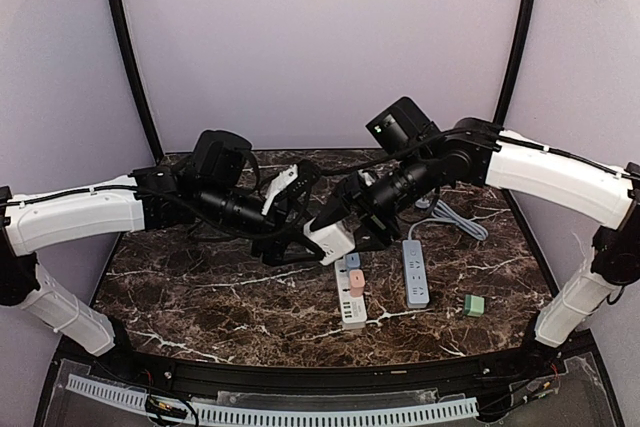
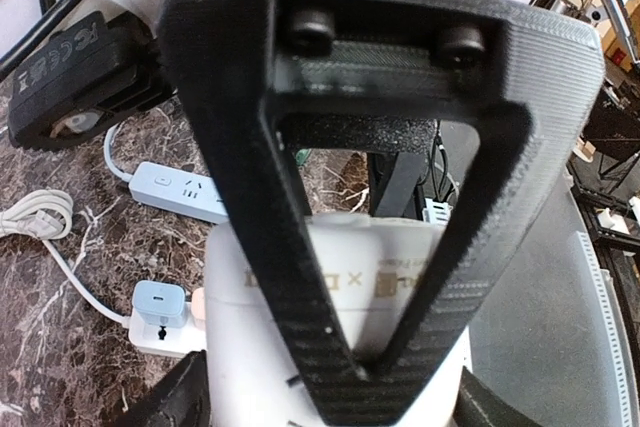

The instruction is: Insert the plug

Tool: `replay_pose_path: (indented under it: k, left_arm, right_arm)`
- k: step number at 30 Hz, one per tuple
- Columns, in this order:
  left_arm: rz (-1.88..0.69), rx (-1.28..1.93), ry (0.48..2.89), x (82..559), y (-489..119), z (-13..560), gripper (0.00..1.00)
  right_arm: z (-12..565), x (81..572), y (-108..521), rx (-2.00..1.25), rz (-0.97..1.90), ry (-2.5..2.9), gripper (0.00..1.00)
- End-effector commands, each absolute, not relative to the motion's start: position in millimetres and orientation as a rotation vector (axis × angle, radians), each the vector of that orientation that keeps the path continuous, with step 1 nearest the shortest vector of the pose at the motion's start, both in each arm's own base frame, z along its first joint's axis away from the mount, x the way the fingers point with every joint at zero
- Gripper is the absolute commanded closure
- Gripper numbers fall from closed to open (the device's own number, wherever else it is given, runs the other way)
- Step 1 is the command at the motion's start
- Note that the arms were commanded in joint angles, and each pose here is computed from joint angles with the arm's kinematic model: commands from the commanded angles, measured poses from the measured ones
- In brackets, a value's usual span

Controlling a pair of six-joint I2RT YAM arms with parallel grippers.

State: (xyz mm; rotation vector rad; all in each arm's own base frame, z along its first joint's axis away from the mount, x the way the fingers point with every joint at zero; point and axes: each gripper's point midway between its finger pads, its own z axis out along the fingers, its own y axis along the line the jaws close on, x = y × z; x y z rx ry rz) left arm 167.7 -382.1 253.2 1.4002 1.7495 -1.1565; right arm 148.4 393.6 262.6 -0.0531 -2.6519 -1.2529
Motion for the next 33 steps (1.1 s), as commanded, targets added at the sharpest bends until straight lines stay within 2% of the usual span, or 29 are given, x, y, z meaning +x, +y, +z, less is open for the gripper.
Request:
replay_pose_path:
  k: [1, 3, 7, 20, 29, 33]
  left_arm:
    - [-1.047, 1.349, 1.743, 180, -374, 258, 0.16]
    - [-1.028, 1.34, 1.739, 180, -370, 259, 0.06]
    - [-0.986, 1.32, 1.74, 181, -363, 260, 0.01]
    - [-0.793, 1.199, 1.738, 187, -321, 277, 0.03]
    - [-0.654, 1.103, 1.799, 202, -301, 281, 0.02]
    - [-0.6, 1.051, 1.833, 213, -298, 281, 0.01]
  right_arm:
    - [280, 147, 393, -0.031, -1.332, -2.668, 1.0]
    - [279, 150, 391, -0.046, -1.326, -2.689, 1.0]
    - [276, 156, 386, -0.068, -1.282, -2.751, 1.0]
    - [288, 189, 355, -0.146, -1.239, -2.978, 1.0]
    - [289, 204, 305, -0.238, -0.932, -3.178, 1.0]
    - [277, 203, 275, -0.282, -0.713, -3.234, 1.0]
